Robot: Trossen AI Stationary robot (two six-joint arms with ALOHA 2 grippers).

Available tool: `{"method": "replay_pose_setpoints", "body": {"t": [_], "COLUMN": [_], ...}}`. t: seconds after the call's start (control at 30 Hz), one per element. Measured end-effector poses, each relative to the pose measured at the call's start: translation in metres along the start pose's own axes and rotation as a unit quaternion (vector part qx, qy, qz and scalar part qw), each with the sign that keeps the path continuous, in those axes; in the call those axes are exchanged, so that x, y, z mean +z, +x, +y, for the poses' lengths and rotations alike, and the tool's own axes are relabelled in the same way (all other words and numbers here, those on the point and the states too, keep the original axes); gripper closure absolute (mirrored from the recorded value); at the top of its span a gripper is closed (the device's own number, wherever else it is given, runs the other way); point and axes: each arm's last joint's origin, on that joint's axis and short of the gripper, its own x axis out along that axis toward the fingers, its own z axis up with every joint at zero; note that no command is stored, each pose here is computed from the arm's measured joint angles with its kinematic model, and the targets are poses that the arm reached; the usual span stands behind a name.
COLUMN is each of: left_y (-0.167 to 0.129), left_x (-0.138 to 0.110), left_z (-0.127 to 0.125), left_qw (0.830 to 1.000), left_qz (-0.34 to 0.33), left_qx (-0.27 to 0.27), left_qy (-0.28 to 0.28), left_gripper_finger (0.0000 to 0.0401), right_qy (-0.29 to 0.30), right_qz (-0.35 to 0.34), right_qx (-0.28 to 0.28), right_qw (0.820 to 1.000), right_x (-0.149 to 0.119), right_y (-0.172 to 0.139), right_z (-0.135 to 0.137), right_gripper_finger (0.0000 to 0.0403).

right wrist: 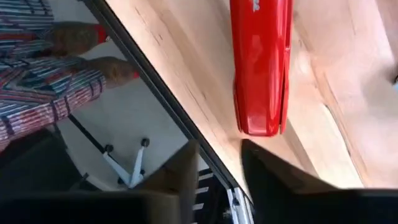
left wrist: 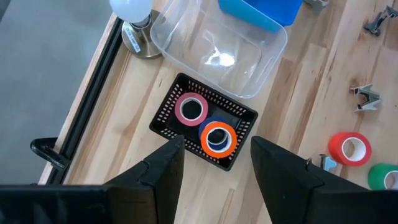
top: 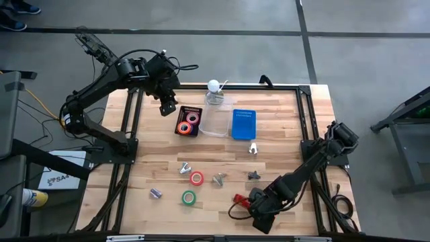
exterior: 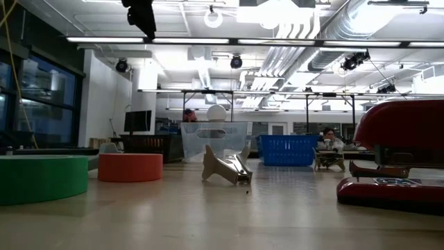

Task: Pick and place Stapler, Stapler remover, tape
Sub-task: Put the red stapler into the blue basket

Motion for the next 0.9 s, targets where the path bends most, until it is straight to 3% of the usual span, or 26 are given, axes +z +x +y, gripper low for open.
{"method": "replay_pose_setpoints", "body": {"t": [0.2, 0.33, 0.6, 0.9], "left_y": [0.000, 0.000, 0.000, 0.000], "left_x": [0.000, 0.000, 0.000, 0.000], "left_z": [0.000, 0.000, 0.000, 0.000], "left_qw": [1.000, 1.000, 1.000, 1.000], "left_qz": [-0.001, -0.001, -0.001, -0.001], "left_qx": [0.000, 0.000, 0.000, 0.001], "left_qy": [0.001, 0.001, 0.001, 0.001], "left_gripper_finger": [0.0220, 0.0220, 0.0220, 0.0220], "right_qy": [-0.005, -0.017, -0.061, -0.054], "right_qz": [-0.048, -0.057, -0.049, -0.049], "right_qx": [-0.011, -0.013, -0.051, -0.128], "right_qw": [0.999, 0.998, 0.996, 0.989], "right_x": [-0.003, -0.002, 0.007, 0.018], "right_y": [0.002, 0.002, 0.032, 0.070], "right_z": [0.001, 0.002, 0.001, -0.008], "right_gripper_finger": [0.0165, 0.0124, 0.0110, 0.0110]}}
